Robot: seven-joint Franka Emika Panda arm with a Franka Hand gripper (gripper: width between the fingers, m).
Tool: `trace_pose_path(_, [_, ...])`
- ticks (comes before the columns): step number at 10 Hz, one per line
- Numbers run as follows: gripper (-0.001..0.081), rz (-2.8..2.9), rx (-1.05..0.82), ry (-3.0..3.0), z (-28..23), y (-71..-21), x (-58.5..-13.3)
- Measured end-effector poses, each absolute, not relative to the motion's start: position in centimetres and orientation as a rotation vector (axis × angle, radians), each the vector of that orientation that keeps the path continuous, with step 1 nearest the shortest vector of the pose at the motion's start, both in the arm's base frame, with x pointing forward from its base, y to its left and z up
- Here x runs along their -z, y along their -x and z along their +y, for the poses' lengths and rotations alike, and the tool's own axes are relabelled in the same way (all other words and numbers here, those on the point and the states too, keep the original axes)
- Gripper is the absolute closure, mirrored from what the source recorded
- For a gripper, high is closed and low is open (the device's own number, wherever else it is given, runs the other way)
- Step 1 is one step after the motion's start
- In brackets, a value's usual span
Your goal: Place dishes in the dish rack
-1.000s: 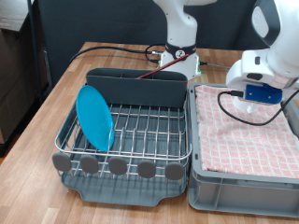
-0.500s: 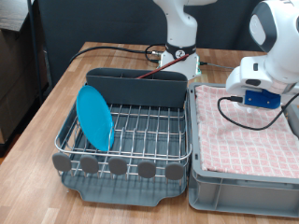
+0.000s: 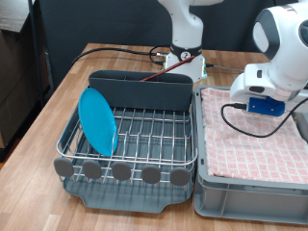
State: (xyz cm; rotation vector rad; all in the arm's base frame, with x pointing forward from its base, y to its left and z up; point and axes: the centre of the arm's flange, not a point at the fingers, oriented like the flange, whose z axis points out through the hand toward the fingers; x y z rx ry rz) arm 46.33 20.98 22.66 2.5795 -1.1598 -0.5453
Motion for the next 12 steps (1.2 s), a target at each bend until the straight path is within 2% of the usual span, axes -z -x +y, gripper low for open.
trace_pose_path(2, [0.0429, -1.16, 0.545, -2.579, 20.9, -46.3, -22.6])
trace_pose_path(3, [0.0429, -1.161, 0.545, -2.58, 20.9, -46.2, -22.5])
trace_pose_path(4, [0.0577, -1.161, 0.544, -2.58, 20.9, -46.2, -22.5])
trace_pose_path(5, [0.0577, -1.161, 0.544, -2.58, 20.9, -46.2, -22.5])
trace_pose_path(6, [0.0736, -1.161, 0.544, -2.58, 20.9, -46.2, -22.5])
trace_pose_path(12, [0.0734, -1.169, 0.535, -2.587, 20.9, -46.6, -24.1])
